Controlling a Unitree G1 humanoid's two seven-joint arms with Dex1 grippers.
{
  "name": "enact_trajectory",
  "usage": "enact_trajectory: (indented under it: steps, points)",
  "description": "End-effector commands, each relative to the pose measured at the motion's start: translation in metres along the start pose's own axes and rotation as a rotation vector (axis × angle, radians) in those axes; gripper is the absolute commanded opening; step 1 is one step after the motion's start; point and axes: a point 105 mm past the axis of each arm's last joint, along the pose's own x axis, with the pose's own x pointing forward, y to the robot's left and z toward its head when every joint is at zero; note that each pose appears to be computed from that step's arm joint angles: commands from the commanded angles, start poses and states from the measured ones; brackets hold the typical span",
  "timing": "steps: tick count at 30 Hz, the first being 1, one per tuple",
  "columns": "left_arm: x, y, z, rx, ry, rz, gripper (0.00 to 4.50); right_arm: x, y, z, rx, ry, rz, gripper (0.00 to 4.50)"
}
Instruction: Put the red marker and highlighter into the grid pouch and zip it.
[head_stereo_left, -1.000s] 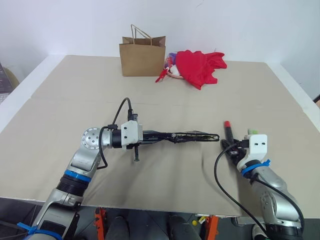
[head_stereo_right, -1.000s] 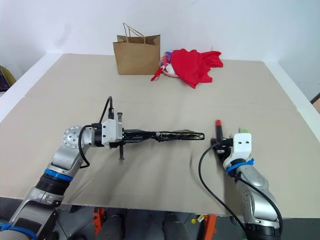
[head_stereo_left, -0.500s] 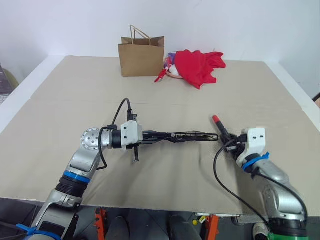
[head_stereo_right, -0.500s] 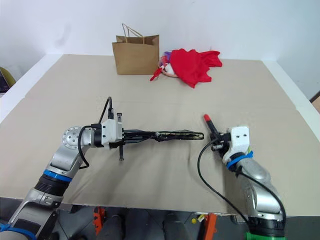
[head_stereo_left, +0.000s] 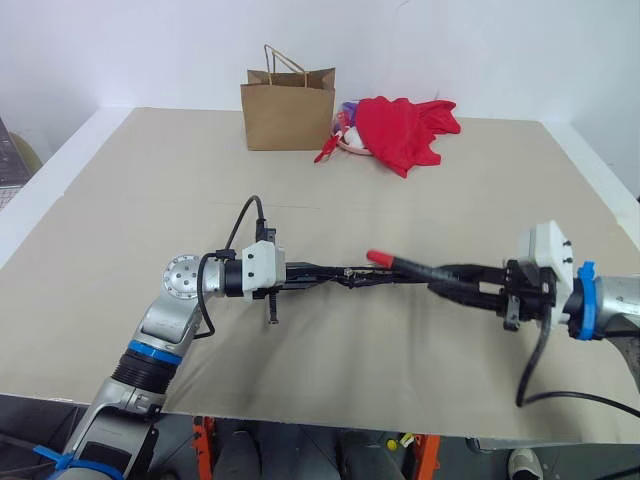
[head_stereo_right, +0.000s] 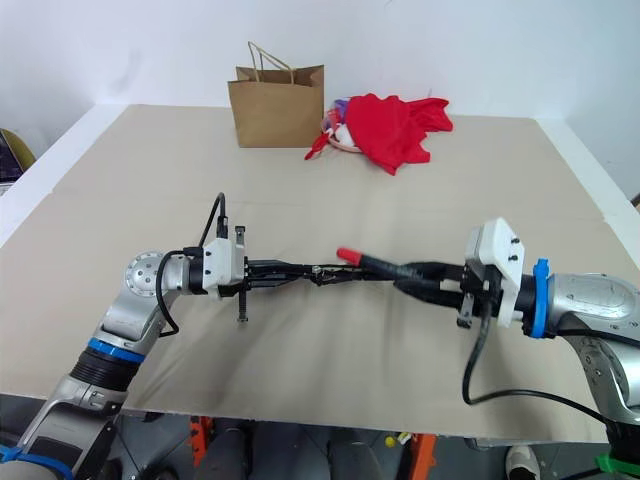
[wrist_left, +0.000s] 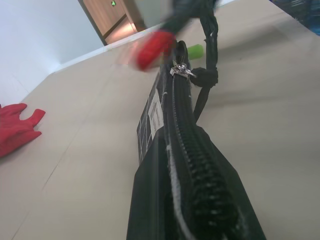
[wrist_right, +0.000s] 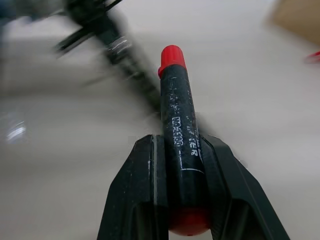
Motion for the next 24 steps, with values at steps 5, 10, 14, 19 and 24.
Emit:
enact_trajectory:
  steps: [5,10,14,19,24]
  points:
    - [-0.002,0.001,0.012,0.036,-0.034,0.002,0.0,-0.011,0.005,0.003,-0.047,0.038,0.041,0.62]
    - [-0.006,-0.001,0.009,0.032,-0.017,0.002,0.0,-0.033,0.0,0.006,-0.032,0.05,0.014,0.62]
    - [-0.004,-0.002,0.008,0.032,-0.017,-0.002,0.0,-0.037,0.003,-0.002,-0.009,0.086,0.023,0.62]
    - [-0.001,-0.004,0.01,0.036,-0.026,-0.008,0.0,-0.033,0.001,-0.004,0.003,0.073,-0.007,0.62]
    - [-0.002,-0.007,0.01,0.039,-0.026,-0.014,0.0,-0.035,-0.002,-0.003,0.012,0.065,-0.02,0.62]
